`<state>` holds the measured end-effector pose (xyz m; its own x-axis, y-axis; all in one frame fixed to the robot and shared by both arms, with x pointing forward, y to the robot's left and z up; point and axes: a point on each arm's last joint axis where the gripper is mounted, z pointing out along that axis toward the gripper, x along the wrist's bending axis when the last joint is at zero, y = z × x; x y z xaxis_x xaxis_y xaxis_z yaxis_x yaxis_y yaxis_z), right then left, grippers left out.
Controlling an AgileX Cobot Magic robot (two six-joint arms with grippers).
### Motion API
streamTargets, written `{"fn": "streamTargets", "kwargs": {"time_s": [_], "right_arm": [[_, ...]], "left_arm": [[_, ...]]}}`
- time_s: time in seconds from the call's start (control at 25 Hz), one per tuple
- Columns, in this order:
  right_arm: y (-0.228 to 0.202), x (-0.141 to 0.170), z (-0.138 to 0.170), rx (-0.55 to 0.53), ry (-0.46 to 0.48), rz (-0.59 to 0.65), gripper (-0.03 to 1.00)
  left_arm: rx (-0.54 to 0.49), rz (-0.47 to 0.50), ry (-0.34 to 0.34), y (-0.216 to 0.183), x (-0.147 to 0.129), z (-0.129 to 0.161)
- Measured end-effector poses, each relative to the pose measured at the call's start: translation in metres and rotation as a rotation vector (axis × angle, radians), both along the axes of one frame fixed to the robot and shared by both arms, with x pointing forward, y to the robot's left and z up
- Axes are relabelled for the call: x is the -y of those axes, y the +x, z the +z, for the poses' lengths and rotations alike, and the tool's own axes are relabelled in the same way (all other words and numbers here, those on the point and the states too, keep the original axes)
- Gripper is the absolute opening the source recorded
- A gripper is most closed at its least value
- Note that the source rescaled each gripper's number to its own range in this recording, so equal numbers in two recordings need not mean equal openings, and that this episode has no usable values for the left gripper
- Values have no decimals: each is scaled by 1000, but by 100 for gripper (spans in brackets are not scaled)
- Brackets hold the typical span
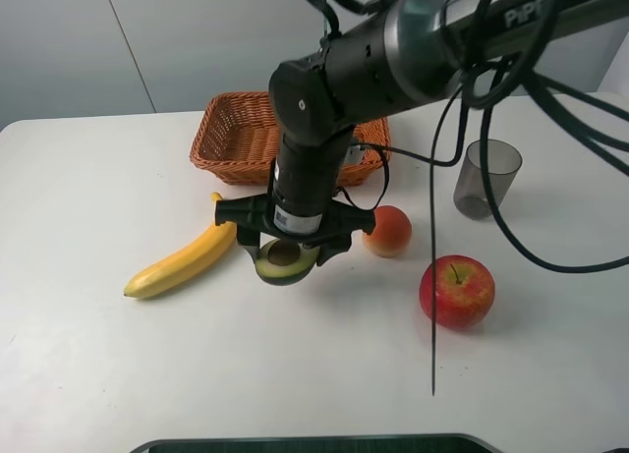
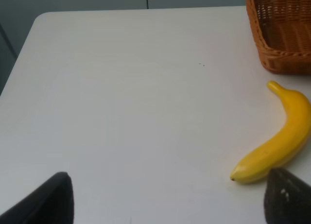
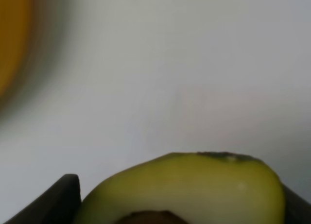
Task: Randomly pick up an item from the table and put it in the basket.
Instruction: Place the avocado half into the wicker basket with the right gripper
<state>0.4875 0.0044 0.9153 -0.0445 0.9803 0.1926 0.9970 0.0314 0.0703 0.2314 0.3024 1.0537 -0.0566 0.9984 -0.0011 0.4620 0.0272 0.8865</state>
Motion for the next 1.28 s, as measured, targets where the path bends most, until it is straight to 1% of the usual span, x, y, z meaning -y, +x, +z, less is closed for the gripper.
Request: {"fn": "streamTargets", "kwargs": {"time_s": [0.08,0.2,0.32,0.52,0.76,0.88,1.0,1.2,1.28], "right_arm": [[8,2,18,35,12,17,0],[26,7,40,105,3,62,0],[45,15,54,182,-21,97,0],[76,30,64,338,-31,102,0],[105,39,75,557,26,124,0],[117,44,77,632,52,124,0],[128,51,65,638,48,108,0],[140,56,27,577,9,99,0],[141,56,16,563,1,101,0]], "left_arm": [[0,0,0,0,0,0],[0,1,-2,0,0,0],[0,1,-2,0,0,0],[0,1,-2,0,0,0],[0,1,-2,0,0,0],[0,1,-2,0,0,0],[0,1,-2,0,0,0],[0,1,-2,0,0,0],[0,1,-2,0,0,0]]}}
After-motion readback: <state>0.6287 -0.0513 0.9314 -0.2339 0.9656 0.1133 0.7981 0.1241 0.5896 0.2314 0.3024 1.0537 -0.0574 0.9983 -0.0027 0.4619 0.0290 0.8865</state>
